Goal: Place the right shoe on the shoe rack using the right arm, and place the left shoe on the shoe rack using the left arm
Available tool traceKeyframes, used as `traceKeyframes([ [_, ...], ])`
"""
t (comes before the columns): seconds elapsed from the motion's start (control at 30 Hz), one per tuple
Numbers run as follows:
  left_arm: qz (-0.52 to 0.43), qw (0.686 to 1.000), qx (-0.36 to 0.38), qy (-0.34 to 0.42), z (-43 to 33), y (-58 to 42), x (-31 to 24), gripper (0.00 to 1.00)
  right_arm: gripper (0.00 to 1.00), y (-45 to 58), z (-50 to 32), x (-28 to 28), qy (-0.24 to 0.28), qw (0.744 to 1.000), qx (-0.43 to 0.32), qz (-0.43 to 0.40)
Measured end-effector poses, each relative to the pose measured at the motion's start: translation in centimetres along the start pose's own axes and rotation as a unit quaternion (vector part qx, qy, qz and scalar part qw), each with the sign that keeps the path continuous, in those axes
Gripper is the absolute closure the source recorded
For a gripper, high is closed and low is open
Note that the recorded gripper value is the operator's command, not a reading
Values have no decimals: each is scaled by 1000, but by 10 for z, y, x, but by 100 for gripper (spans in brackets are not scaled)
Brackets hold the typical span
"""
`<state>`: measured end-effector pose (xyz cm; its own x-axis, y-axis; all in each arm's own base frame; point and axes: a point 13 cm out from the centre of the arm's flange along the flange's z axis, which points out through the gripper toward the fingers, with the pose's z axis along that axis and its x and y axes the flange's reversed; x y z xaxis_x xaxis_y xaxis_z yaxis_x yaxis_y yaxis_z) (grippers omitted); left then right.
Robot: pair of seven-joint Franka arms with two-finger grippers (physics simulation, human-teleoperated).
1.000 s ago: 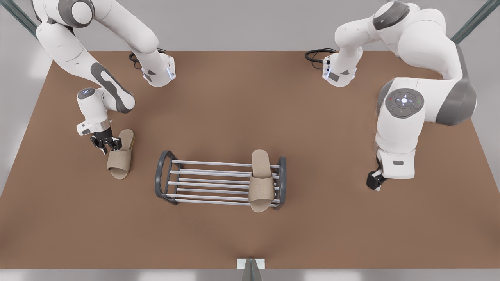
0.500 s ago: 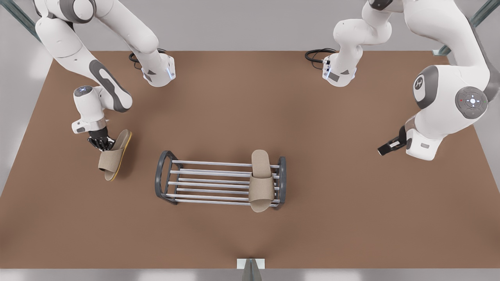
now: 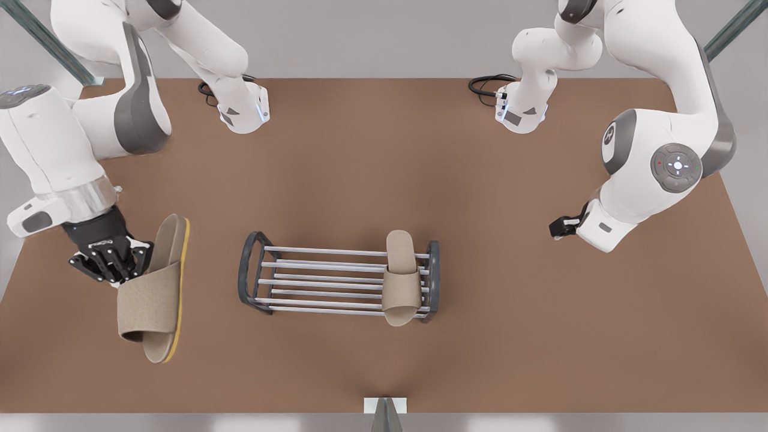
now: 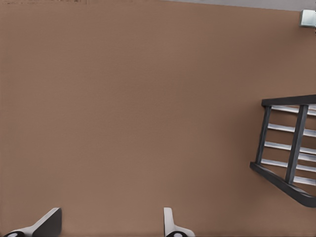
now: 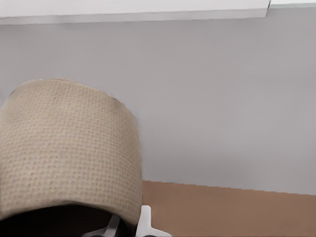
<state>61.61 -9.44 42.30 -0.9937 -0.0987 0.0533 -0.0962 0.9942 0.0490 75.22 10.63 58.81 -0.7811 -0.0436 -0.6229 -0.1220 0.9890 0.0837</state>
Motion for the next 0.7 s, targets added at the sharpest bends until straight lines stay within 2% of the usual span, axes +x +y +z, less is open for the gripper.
traceKeyframes([
  [0.03,5,1000,0,0,0,0,0,0,79,32,-13,-1,24,1000,1,-8],
  [0.17,20,1000,-1,2,2,1,0,0,79,164,31,77,162,986,23,-45],
  [0.3,33,999,-1,3,3,0,0,0,79,178,82,130,236,968,82,-16],
  [0.43,44,999,-2,4,5,0,0,0,79,179,123,157,252,959,131,23],
  [0.7,57,998,-3,9,12,0,0,0,79,190,171,181,249,951,156,97],
])
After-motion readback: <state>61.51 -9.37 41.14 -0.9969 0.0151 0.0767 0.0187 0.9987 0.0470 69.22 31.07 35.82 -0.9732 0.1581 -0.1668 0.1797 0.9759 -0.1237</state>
